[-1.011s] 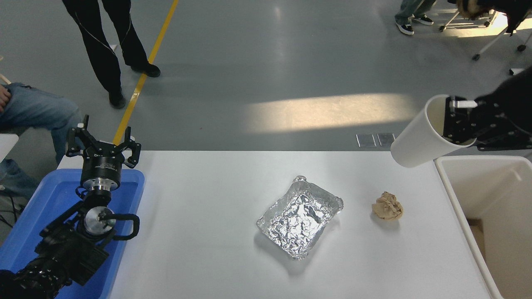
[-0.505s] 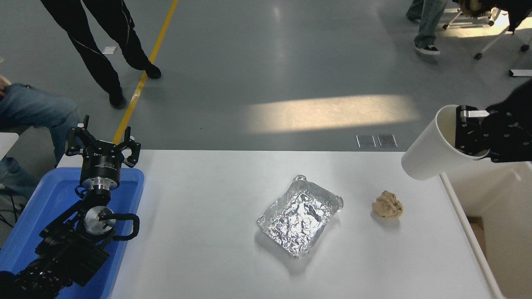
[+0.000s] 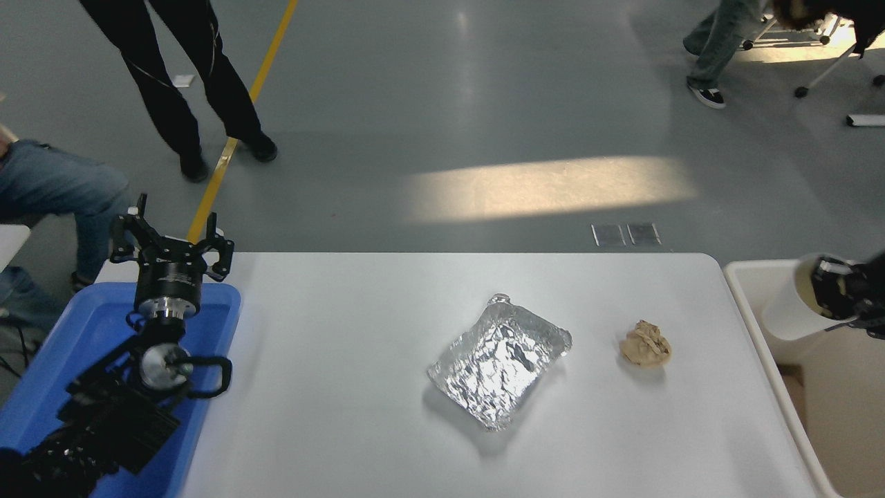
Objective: Pick up paper cup place in dustbin
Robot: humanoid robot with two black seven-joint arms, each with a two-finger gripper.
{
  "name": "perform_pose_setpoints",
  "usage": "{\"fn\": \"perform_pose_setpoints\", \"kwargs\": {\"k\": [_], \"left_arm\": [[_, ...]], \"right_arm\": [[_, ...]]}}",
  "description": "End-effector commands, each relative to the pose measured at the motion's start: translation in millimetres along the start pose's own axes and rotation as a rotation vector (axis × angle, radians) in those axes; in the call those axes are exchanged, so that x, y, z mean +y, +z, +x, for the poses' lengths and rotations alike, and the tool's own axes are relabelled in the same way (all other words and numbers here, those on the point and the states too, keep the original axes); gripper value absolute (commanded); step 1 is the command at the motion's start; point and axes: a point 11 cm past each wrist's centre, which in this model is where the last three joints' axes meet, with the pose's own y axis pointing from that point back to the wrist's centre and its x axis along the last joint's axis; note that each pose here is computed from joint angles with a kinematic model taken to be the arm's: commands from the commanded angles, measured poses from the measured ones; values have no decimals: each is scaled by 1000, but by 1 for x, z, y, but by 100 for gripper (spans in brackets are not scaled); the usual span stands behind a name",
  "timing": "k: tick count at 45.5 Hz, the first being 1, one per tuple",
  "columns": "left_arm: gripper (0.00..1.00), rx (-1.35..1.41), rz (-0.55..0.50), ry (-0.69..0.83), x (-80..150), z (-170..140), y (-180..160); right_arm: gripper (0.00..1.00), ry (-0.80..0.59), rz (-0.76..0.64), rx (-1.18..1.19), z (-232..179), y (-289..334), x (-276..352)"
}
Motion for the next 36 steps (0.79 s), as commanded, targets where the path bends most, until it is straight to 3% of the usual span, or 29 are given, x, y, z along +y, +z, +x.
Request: {"fn": "perform_pose_setpoints", "kwargs": {"k": [1,12,31,32,33,36], "left_arm": [[99,0,0,-1,0,0,0],[99,0,0,-1,0,-1,0],[99,0,0,0,0,0,0],[99,0,0,0,0,0,0],[99,0,0,0,0,0,0],[99,0,0,0,0,0,0]], "right_arm": [[0,157,-80,-224,-4,67,-78],[0,299,-111,-359,-6,123,-125],[0,381,-88,-304,-37,116,-161],[4,384,-88,-304,-37,116,-161],[23,385,-87,-304,-36,115,-161],[99,406,-81,-308,-29,114,-158]]}}
